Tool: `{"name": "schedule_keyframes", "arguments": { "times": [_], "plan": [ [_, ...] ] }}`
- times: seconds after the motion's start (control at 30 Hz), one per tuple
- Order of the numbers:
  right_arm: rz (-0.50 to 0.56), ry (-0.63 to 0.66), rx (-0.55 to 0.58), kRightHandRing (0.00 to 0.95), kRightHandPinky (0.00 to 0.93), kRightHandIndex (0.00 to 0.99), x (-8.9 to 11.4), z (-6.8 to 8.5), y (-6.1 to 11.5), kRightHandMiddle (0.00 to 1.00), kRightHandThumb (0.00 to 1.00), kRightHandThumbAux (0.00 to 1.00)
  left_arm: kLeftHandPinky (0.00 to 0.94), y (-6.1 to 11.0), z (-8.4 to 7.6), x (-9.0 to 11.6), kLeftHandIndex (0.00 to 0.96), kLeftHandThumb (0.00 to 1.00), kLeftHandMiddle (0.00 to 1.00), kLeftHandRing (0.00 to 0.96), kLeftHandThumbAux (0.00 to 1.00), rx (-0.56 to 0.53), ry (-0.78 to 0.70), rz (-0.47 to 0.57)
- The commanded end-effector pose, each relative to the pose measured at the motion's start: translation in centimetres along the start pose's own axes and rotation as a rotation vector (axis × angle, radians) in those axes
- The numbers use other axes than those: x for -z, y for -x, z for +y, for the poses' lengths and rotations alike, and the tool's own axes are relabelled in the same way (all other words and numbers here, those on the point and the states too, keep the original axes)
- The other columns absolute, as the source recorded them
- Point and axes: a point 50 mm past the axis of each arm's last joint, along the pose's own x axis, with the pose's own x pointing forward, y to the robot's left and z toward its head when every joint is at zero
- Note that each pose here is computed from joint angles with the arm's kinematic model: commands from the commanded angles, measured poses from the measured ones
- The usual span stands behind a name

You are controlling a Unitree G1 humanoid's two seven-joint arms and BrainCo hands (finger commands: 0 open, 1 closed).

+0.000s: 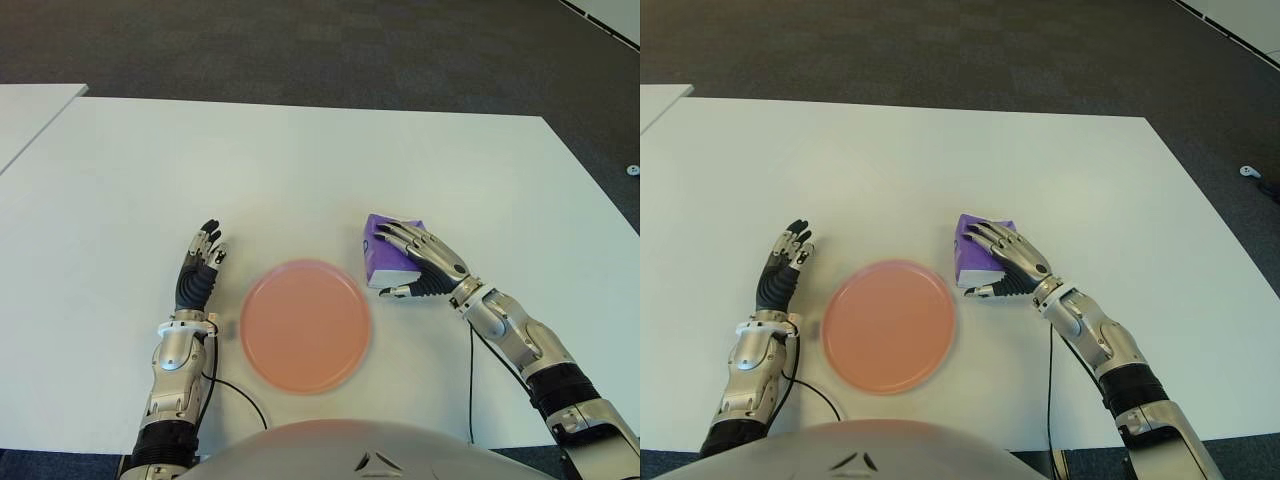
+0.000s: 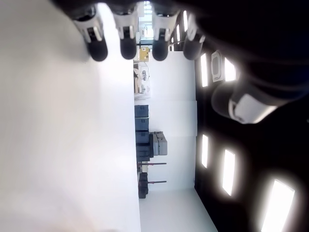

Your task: Put the tissue paper into the plate.

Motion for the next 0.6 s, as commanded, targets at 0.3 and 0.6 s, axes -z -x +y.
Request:
{"name": "schedule_keyframes", "arguments": {
  "times": [0.3, 0.6],
  "plan": [
    [-0.008, 0.08, -0.164, 0.0, 0.0, 0.0, 0.5, 4.9, 1.3, 0.0, 0.242, 0.396, 0.0, 1.0, -0.1, 1.3, 0.0, 0.0, 0.0, 0.0, 0.46, 0.002, 0.007, 0.078],
    [0.002, 0.085, -0.178, 0.0, 0.0, 0.0, 1.1, 5.8, 1.1, 0.0, 0.224, 0.411, 0.0, 1.0, -0.3, 1.3, 0.0, 0.0, 0.0, 0.0, 0.464, -0.007, 0.007, 0.081]
  ]
}}
